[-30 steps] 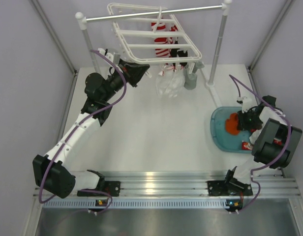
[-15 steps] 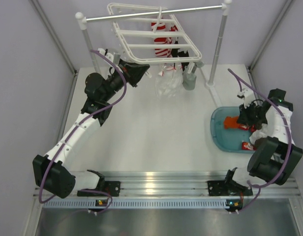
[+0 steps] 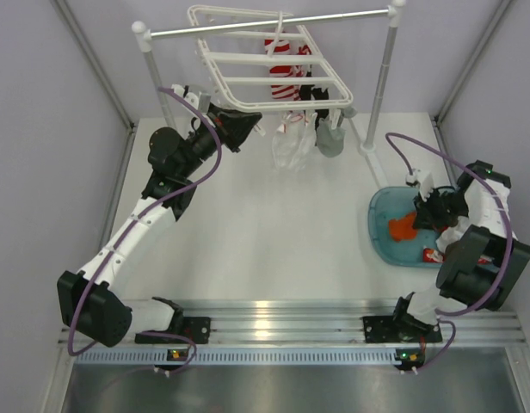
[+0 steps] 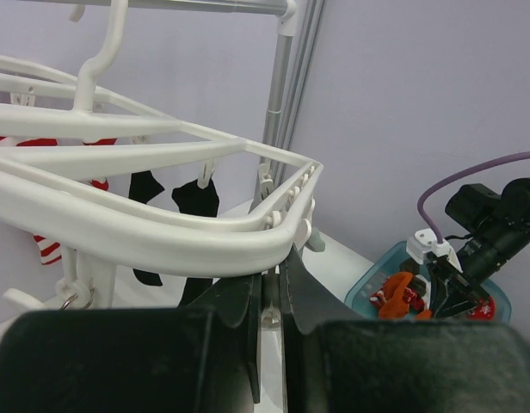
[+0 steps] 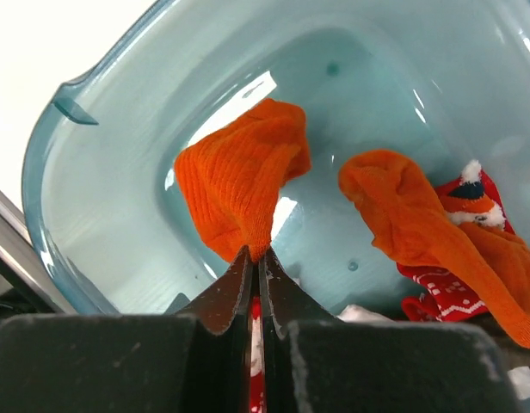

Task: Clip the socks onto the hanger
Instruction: Pick up the sock from the bin.

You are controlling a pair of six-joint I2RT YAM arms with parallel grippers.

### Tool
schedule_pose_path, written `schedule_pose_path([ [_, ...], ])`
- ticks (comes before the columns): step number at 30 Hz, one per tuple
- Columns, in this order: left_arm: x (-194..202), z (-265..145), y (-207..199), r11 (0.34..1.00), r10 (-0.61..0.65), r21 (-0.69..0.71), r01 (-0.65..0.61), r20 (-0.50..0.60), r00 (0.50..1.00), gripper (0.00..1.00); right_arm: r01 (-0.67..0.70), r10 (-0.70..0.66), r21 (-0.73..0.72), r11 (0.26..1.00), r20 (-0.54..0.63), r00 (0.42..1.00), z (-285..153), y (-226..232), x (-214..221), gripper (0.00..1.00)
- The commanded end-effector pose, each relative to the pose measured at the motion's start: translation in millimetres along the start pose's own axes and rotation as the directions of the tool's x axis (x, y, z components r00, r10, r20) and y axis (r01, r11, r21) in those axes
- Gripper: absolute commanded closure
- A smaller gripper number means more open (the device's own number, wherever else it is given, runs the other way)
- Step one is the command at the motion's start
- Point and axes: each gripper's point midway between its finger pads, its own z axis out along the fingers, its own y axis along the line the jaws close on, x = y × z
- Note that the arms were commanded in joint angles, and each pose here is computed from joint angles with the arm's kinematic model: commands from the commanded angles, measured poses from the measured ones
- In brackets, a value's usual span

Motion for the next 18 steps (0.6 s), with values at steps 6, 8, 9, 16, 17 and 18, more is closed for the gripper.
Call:
schedule_pose_path([
  [6, -11, 6, 3, 1.000, 0.024, -0.006, -0.024, 0.023, 0.999, 1.00, 0.176, -0.174, -0.008, 0.984, -0.200, 0.964, -8, -12, 41, 1.00],
  [8, -10, 5, 3, 1.000, 0.023, -0.005, -0.023, 0.022, 0.999, 1.00, 0.197, -0.186, 0.019, 0.980, -0.251, 0.950, -13, -26, 52, 1.00],
  [9, -11, 5, 3, 1.000, 0.026, -0.005, -0.025, 0.023, 0.999, 1.00, 0.184, -0.170, 0.029, 0.983, -0.260, 0.950, -15, -32, 57, 1.00],
  [16, -9, 5, 5, 0.999, 0.032, -0.008, -0.031, 0.017, 0.999, 1.00, 0.183, -0.162, 0.043, 0.982, -0.298, 0.941, -26, -51, 66, 0.58],
  [17, -8, 5, 4, 1.000, 0.031, -0.006, -0.031, 0.015, 0.999, 1.00, 0.197, -0.181, 0.030, 0.980, -0.286, 0.941, -25, -48, 65, 0.53],
  [18, -8, 5, 4, 1.000, 0.031, -0.006, -0.031, 0.014, 0.999, 1.00, 0.212, -0.197, 0.026, 0.977, -0.274, 0.941, -27, -42, 62, 0.48],
])
